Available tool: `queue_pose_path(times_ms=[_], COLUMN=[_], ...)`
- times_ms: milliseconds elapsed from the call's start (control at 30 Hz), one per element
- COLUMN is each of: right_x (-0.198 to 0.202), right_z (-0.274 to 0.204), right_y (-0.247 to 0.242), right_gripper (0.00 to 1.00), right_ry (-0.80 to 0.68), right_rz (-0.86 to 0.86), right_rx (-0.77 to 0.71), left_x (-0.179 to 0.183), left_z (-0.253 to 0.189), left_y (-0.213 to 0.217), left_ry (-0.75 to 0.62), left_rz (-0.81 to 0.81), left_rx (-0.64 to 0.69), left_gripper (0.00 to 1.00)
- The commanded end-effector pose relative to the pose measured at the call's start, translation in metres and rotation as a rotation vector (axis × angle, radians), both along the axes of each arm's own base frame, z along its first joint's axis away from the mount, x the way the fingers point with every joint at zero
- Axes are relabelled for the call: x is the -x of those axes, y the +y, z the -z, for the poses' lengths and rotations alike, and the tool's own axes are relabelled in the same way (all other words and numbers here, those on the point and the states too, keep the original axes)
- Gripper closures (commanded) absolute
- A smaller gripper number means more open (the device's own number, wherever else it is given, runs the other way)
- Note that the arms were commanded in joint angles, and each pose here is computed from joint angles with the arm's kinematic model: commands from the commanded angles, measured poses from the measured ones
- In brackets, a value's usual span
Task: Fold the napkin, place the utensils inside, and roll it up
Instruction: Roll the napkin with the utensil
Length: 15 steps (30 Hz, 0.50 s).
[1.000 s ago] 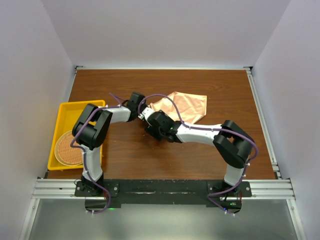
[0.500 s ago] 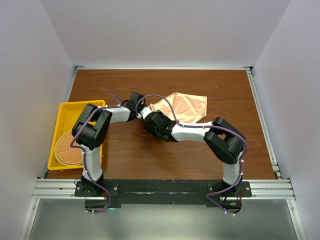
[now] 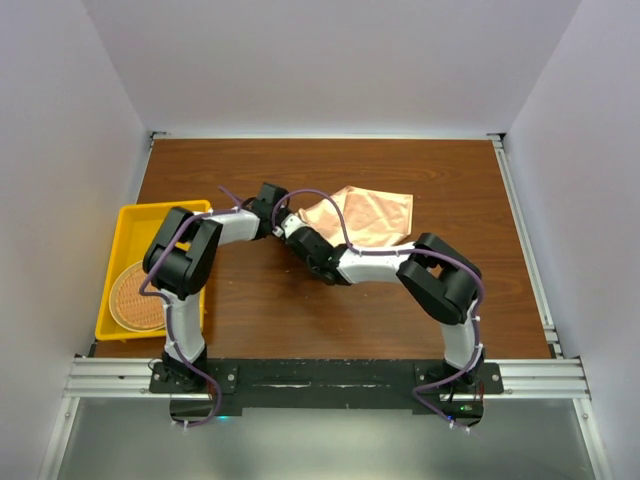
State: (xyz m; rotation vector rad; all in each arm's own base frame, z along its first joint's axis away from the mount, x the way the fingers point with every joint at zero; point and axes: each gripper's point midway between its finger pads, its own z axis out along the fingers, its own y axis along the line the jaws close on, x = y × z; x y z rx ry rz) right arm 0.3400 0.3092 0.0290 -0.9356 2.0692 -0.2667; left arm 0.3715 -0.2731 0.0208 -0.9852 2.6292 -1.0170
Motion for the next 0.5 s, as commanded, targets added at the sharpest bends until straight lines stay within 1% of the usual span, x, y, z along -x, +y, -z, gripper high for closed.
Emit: queue_pose_path(times_ms=[0, 33, 67, 200, 333, 400, 433, 467], right_x=[-0.004, -0.003, -0.003, 0.001, 0.005, 0.005, 0.005, 0.005], right_z=[0.008, 0.011, 0.012, 0.012, 0.003, 0.000, 0.000, 0.000], right_y=[-0.006, -0.006, -0.005, 0.000, 0.008, 0.009, 0.010, 0.009], right_gripper=[0.91, 0.98, 1.00, 1.00, 1.00, 1.00, 1.00, 1.00], right_ry=[0.006, 0.014, 0.022, 0.057, 0.083, 0.104, 0.111, 0.119], right_rz=[0.037, 0.038, 0.036, 0.024, -0.005, -0.012, -0.016, -0.016], right_rx=[0.031, 0.033, 0.027, -0.019, -0.079, -0.098, -0.108, -0.116], left_x=[0.024, 0.024, 0.025, 0.023, 0.017, 0.014, 0.012, 0.005], left_z=[0.012, 0.010, 0.009, 0.008, 0.002, 0.000, -0.006, -0.013], left_y=[0.018, 0.019, 0.019, 0.031, 0.036, 0.039, 0.041, 0.040], left_ry=[0.114, 0.110, 0.109, 0.098, 0.055, 0.022, -0.012, -0.064], left_rz=[0.000, 0.002, 0.009, 0.010, 0.031, 0.049, 0.056, 0.055], left_rx=[-0.078, -0.081, -0.087, -0.113, -0.101, -0.091, -0.088, -0.070], left_gripper=[1.00, 1.00, 1.00, 1.00, 0.99, 0.91, 0.82, 0.76])
